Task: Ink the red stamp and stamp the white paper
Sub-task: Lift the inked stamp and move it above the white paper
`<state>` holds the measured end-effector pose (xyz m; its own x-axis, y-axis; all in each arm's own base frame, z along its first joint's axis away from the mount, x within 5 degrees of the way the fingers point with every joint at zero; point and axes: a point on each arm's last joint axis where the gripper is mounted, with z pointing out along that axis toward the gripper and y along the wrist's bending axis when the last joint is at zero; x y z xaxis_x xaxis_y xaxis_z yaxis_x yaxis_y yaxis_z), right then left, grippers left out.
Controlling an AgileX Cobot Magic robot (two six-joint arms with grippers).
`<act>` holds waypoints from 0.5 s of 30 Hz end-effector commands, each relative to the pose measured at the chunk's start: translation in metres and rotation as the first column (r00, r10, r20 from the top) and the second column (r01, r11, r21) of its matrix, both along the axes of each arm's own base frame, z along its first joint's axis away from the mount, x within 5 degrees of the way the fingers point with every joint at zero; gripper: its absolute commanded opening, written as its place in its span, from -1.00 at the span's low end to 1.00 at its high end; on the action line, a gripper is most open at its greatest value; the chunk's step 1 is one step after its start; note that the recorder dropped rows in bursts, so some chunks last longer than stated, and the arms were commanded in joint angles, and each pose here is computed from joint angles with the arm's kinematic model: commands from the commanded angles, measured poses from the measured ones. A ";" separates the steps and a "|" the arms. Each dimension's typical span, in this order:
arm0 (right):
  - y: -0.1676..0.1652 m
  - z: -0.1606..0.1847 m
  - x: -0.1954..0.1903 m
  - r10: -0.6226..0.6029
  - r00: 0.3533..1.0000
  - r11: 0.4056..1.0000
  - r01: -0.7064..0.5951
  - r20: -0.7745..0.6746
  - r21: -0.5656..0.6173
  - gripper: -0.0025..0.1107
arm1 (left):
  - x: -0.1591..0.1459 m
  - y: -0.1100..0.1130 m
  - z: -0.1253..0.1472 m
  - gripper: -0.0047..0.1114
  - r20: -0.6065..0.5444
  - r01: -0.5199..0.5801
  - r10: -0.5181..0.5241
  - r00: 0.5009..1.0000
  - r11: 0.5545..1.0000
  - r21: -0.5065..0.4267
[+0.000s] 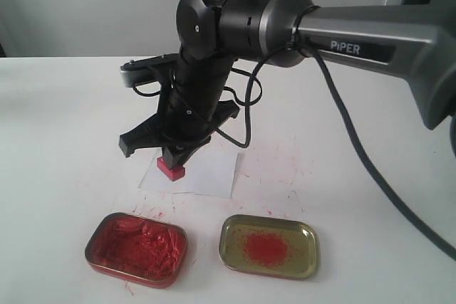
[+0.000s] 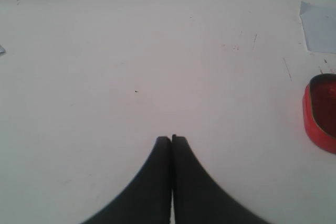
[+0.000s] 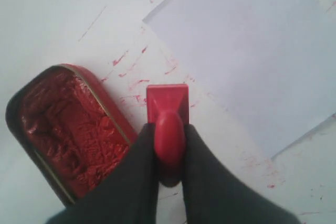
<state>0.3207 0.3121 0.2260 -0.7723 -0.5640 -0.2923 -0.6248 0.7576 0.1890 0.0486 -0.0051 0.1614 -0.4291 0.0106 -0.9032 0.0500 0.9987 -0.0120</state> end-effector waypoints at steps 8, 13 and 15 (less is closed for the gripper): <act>-0.008 0.028 0.018 -0.023 0.986 0.999 0.030 0.165 -0.042 -0.96 | 0.000 0.000 -0.002 -0.92 -0.005 -0.003 0.003 1.000 1.000 -0.011; -0.009 0.037 0.022 -0.021 0.977 0.998 0.033 0.211 -0.055 -0.96 | 0.000 0.000 -0.002 -0.92 -0.005 -0.003 0.003 1.000 1.000 -0.011; -0.010 0.040 0.024 -0.020 0.974 0.997 0.036 0.225 -0.069 -0.96 | 0.000 0.000 -0.002 -0.92 -0.005 -0.003 0.003 1.000 1.000 -0.011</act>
<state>0.3397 0.3089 0.2559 -0.7103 -0.5760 -0.4045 -0.6369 0.7707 0.0210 0.0486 -0.0051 0.1614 -0.4291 0.0106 -0.9032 0.0500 0.9987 -0.0120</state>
